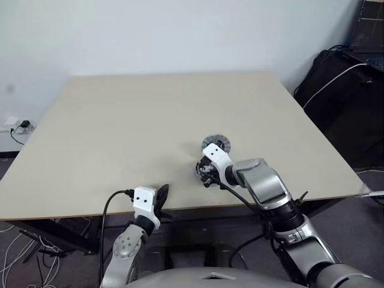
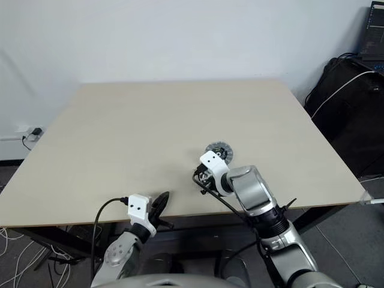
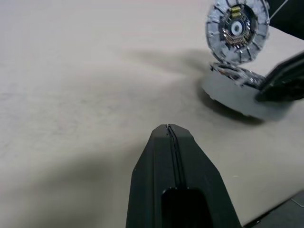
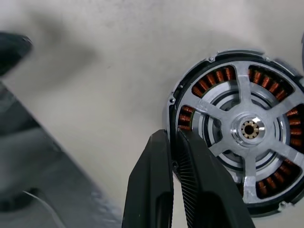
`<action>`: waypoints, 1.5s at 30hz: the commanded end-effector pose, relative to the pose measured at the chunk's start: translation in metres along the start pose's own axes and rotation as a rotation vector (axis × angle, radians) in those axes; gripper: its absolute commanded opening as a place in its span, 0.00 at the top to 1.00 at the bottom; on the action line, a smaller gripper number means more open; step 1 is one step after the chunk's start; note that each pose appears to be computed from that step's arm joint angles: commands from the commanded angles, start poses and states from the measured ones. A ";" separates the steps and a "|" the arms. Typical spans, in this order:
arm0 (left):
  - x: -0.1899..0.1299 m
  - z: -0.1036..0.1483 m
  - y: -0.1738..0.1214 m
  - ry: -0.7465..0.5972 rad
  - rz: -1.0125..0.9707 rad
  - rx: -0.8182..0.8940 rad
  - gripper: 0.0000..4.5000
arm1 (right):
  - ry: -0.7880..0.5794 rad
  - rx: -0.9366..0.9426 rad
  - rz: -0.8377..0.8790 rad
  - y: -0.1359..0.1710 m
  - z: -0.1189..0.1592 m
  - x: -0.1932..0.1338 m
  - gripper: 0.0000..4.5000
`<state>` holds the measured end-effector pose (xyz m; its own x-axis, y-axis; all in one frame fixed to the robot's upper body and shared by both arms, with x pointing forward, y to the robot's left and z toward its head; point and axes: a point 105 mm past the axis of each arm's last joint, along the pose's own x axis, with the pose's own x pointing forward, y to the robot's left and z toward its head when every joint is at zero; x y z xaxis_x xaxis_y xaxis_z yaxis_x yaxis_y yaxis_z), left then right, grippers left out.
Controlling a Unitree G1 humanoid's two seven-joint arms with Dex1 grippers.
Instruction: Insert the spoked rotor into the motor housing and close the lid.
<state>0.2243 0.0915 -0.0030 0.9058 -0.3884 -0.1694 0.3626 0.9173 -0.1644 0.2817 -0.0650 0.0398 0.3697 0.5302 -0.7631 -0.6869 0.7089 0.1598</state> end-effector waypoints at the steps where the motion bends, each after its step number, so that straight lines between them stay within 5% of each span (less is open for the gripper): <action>1: 0.005 0.009 -0.003 -0.036 -0.023 0.005 1.00 | -0.077 0.015 -0.009 0.013 0.019 -0.006 1.00; 8: 0.007 0.009 -0.003 -0.035 -0.029 0.008 1.00 | -0.082 0.066 -0.043 0.019 0.030 0.018 1.00; 13: 0.004 0.009 0.000 -0.038 -0.011 0.006 1.00 | -0.077 0.048 -0.045 0.023 0.036 0.028 0.65; 21: 0.003 0.008 0.001 -0.040 0.000 0.005 1.00 | -0.178 -0.490 0.001 0.025 0.061 -0.001 0.65; 28: 0.004 0.008 0.001 -0.040 -0.008 0.002 1.00 | -0.010 -1.006 0.175 0.021 0.030 -0.017 0.65; 45: 0.002 0.009 0.002 -0.042 0.004 0.001 1.00 | 0.168 -1.108 0.215 -0.006 0.004 0.000 0.65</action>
<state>0.2248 0.0941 -0.0072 0.9061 -0.3820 -0.1819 0.3539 0.9199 -0.1692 0.2827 -0.0671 0.0344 0.1230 0.4572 -0.8808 -0.9407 -0.2290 -0.2502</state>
